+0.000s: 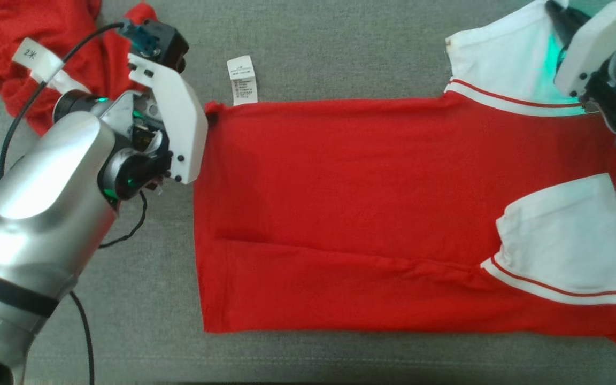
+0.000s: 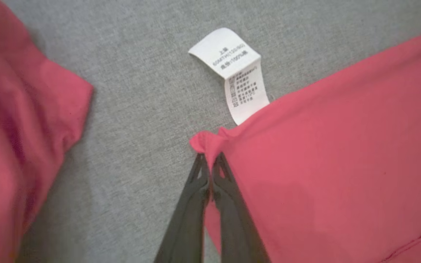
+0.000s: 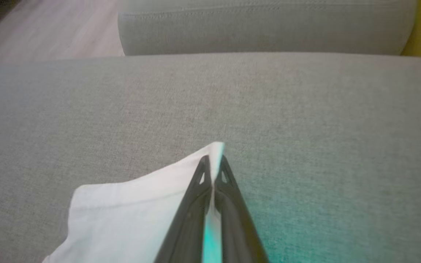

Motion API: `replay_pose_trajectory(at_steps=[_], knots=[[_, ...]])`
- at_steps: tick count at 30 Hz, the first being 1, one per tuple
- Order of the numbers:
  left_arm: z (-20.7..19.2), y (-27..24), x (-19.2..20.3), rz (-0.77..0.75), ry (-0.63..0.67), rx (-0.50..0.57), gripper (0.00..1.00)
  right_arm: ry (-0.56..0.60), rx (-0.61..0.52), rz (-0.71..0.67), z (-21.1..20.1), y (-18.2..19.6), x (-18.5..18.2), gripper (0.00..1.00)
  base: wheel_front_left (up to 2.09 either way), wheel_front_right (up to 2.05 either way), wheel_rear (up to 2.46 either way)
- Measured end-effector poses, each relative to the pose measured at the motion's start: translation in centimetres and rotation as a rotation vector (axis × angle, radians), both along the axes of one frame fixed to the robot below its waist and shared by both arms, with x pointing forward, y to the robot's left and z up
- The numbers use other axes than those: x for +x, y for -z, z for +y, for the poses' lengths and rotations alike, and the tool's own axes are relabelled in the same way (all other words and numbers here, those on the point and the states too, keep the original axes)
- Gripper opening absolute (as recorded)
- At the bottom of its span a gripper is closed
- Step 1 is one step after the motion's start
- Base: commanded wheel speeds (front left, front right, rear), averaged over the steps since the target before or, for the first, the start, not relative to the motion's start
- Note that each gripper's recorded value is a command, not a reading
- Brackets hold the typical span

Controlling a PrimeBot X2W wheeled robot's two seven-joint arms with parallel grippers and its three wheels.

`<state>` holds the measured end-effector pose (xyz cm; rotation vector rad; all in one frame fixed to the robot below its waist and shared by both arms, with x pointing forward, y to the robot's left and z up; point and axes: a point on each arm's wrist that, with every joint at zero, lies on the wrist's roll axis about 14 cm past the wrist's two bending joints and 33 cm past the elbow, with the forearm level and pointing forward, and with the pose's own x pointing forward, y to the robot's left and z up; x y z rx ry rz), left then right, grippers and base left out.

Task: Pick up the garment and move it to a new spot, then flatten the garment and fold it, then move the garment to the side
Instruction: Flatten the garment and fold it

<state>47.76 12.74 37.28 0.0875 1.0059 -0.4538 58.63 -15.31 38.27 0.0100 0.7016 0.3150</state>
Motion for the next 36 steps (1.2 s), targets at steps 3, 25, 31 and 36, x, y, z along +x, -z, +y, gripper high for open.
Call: replay_pose_trajectory(at_steps=[3, 25, 31, 36], knots=[[0.4, -0.4, 0.0, -0.008, -0.008, 0.007, 0.0, 0.028, -0.003, -0.06, -0.9, -1.1, 0.3, 0.0, 0.0, 0.0, 0.0], [1.7, -4.1, -4.6, -0.076, 0.001, -0.001, 0.0, -0.003, -0.006, -0.193, -3.8, -7.7, -7.0, 0.0, 0.0, 0.0, 0.0], [1.3, -5.2, -6.1, -0.089, 0.034, -0.012, 0.0, -0.017, -0.021, -0.142, -5.2, -7.7, -10.5, 0.0, 0.0, 0.0, 0.0], [0.6, -5.2, -7.6, -0.055, 0.072, -0.017, 0.0, -0.018, -0.008, -0.052, -6.2, -6.6, -13.8, 0.0, 0.0, 0.0, 0.0]])
